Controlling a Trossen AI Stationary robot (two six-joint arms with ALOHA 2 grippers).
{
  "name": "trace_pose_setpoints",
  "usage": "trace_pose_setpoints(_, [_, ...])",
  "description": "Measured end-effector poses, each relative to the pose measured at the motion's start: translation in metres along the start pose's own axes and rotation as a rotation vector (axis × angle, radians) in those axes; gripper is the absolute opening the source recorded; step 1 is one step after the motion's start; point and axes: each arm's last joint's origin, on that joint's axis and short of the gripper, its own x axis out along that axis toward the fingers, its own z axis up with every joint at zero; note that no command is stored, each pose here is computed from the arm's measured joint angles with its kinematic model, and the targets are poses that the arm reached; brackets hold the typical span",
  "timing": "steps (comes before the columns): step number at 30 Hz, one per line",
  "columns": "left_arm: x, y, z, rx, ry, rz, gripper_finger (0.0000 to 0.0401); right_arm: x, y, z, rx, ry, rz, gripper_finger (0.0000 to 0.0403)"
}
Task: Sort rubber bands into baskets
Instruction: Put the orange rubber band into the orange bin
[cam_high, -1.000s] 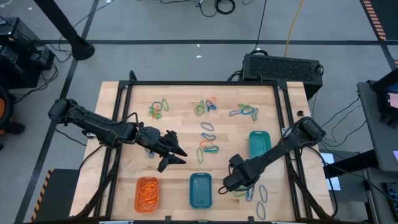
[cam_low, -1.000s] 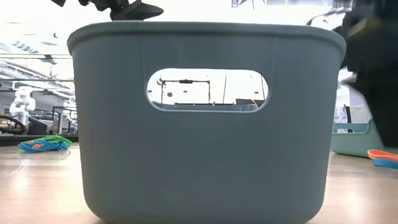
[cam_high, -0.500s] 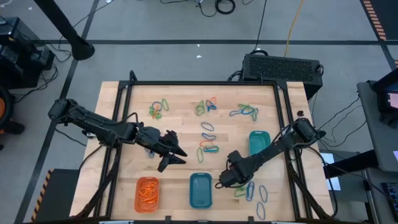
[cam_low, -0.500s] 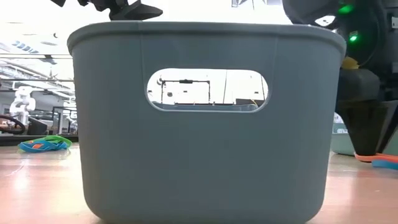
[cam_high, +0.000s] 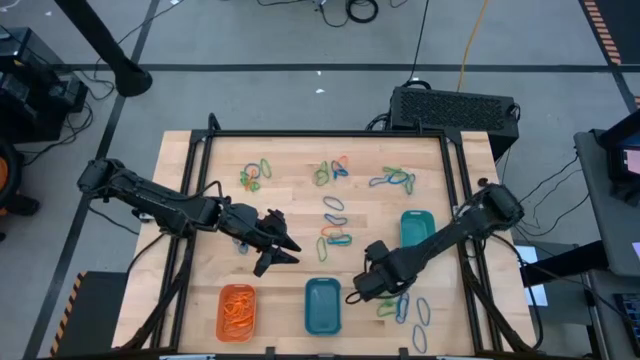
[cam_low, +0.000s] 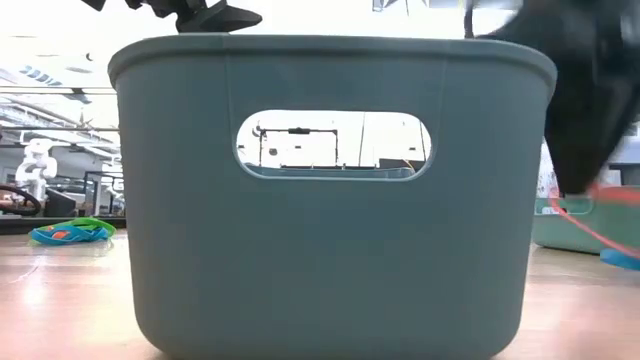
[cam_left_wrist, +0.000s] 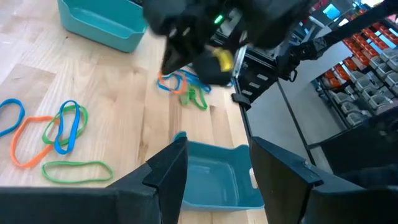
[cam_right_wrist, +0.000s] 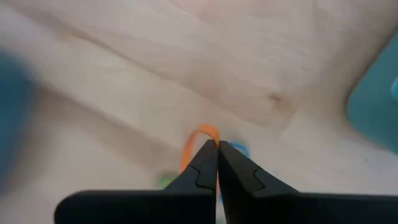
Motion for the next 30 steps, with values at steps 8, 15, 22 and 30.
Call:
trace_pose_setpoints(8, [0.021, -0.002, 0.006, -0.059, -0.096, -0.125, 0.018, -0.068, -0.01, 0.011, -0.01, -0.262, 0.305, 0.0001])
trace_pose_setpoints(15, [0.054, 0.004, 0.008, -0.311, -0.295, -0.228, 0.018, -0.104, -0.021, 0.032, -0.189, -0.424, 0.429, 0.0])
trace_pose_setpoints(22, [0.08, 0.018, 0.003, -0.496, -0.464, -0.136, 0.018, -0.125, -0.028, 0.044, -0.37, -0.515, 0.5, 0.0])
trace_pose_setpoints(30, [0.106, 0.0, 0.022, -0.446, -0.518, -0.142, 0.018, -0.132, -0.027, 0.054, -0.511, -0.514, 0.558, 0.0])
